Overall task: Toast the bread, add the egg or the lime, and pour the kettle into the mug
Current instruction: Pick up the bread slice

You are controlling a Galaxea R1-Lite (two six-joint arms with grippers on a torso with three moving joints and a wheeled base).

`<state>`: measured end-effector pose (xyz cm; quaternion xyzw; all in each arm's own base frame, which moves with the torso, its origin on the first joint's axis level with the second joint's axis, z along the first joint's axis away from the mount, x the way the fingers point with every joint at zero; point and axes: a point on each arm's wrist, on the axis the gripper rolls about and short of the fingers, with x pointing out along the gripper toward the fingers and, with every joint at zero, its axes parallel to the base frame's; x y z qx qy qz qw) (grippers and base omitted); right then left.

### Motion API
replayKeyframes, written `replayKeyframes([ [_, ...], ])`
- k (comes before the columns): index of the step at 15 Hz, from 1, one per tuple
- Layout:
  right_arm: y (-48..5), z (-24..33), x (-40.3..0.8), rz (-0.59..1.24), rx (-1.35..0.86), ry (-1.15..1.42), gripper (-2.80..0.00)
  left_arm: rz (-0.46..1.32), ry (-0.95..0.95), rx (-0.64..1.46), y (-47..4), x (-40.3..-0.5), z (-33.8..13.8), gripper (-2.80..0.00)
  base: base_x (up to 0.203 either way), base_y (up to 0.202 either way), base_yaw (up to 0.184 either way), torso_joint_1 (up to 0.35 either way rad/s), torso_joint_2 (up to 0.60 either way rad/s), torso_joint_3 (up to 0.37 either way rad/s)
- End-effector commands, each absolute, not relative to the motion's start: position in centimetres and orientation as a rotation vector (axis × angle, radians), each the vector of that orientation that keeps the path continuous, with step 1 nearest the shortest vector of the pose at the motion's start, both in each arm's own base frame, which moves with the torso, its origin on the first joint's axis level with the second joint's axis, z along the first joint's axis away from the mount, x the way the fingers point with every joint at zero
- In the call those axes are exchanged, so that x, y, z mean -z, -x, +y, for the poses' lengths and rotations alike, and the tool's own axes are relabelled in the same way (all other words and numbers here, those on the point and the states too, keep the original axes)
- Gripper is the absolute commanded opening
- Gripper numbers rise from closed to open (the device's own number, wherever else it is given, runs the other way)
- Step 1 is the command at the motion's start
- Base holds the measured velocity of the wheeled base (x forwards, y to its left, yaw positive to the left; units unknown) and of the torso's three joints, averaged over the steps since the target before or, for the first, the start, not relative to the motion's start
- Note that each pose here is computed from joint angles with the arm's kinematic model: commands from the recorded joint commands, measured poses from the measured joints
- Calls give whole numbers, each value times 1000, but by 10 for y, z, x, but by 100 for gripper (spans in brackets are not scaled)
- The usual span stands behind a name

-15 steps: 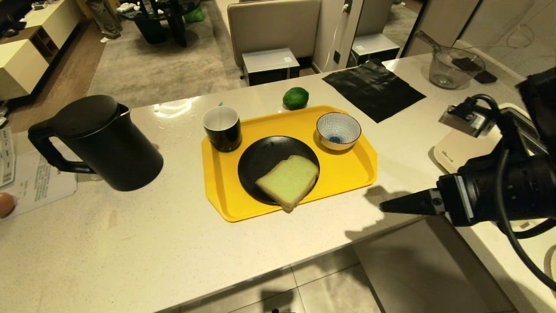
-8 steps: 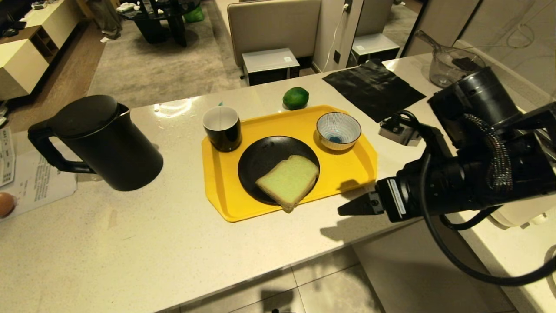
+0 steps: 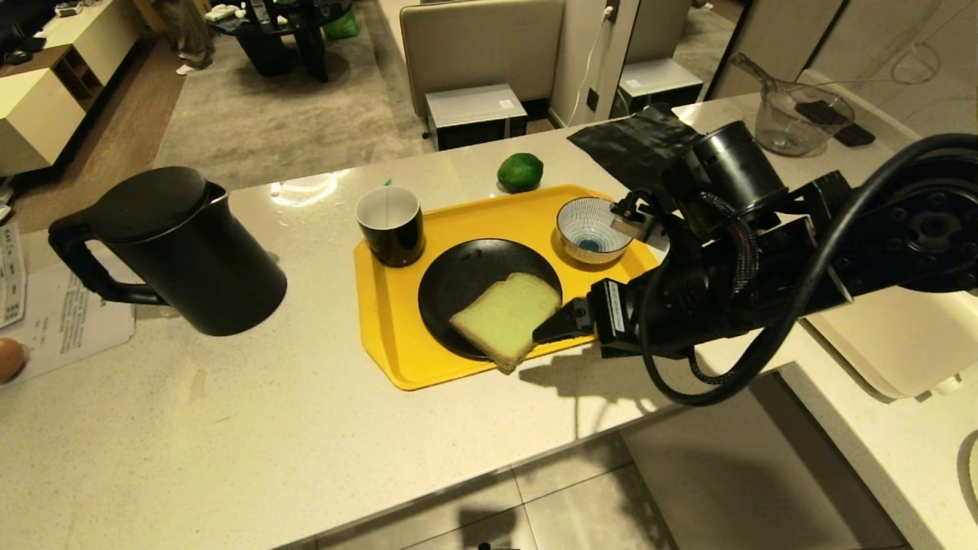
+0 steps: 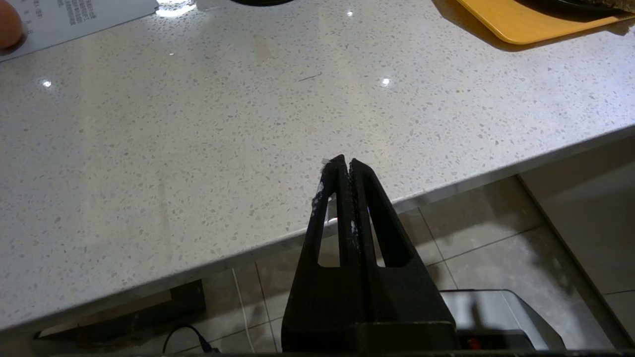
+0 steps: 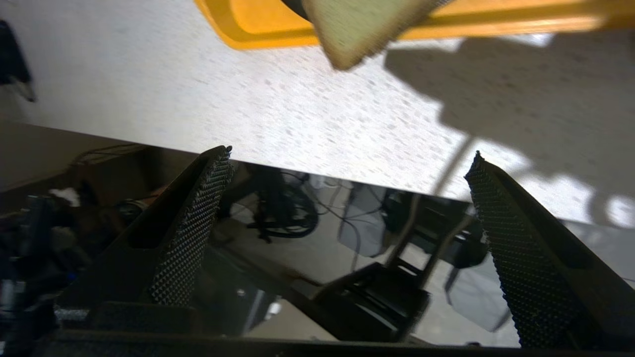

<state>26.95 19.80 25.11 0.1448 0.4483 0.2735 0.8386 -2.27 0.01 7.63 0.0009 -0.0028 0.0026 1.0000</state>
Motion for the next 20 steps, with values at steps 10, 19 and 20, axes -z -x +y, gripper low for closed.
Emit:
replayKeyframes([
  [10, -338, 227, -217, 989, -547, -383, 0, -6, -2, -6, 23, -76, 0, -280, 0, 0, 0, 0, 0, 0],
  [19, -355, 214, -220, 949, -514, -404, 0, -6, -2, -6, 23, -76, 0, -280, 0, 0, 0, 0, 0, 0],
  [20, -356, 214, -219, 951, -513, -404, 0, -6, -2, -6, 23, -76, 0, -280, 0, 0, 0, 0, 0, 0],
])
